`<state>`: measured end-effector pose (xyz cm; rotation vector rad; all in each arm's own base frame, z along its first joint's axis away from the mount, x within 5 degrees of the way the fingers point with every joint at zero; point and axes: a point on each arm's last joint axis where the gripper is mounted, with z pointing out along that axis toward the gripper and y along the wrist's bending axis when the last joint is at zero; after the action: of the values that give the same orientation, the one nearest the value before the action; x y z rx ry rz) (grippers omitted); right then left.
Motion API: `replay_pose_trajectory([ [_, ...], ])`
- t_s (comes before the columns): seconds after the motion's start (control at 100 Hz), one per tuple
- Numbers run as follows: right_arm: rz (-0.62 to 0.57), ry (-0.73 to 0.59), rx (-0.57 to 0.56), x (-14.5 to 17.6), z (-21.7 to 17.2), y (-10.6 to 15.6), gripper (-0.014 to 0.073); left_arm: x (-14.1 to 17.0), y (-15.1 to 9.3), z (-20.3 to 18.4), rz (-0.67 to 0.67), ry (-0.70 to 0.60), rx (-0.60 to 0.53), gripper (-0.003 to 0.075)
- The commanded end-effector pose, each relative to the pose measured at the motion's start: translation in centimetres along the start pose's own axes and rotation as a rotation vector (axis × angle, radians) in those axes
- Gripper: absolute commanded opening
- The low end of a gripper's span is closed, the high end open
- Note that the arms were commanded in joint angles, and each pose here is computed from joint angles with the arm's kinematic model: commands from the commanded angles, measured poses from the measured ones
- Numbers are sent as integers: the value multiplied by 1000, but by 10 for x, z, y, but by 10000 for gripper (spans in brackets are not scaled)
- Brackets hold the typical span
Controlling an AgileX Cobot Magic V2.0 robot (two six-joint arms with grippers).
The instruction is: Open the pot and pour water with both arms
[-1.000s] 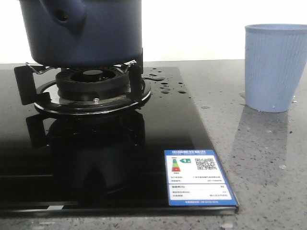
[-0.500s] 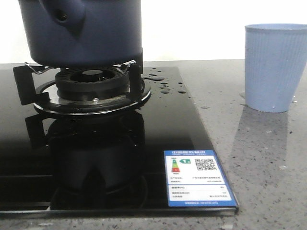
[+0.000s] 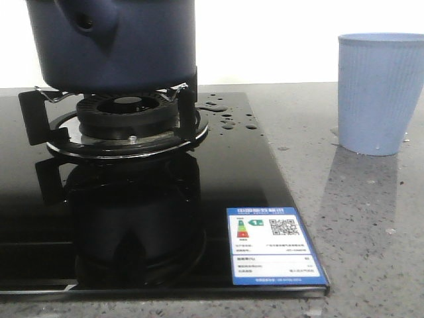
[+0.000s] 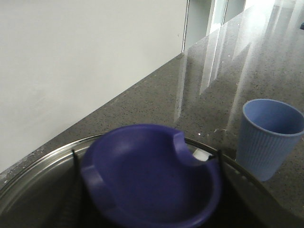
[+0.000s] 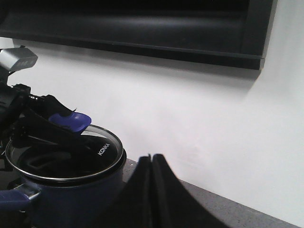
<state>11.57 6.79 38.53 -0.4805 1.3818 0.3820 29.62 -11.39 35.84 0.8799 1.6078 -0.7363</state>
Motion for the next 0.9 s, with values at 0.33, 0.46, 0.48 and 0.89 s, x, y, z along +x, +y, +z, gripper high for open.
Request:
replay_pose_trajectory([
  [0.33, -5, -28, 8, -9, -1, -1, -69, -16, 0, -1, -15, -75, -7, 295],
  [0.46, -5, -29, -2, -9, -1, -1, -69, -16, 2, -1, -18, -76, -29, 295],
  [0.48, -5, -29, -5, -9, -1, 0, -69, -16, 2, -1, -18, -76, -31, 295],
  [0.89, -6, -34, -48, -10, -1, 4, -69, -19, 2, -1, -57, -115, -28, 295],
])
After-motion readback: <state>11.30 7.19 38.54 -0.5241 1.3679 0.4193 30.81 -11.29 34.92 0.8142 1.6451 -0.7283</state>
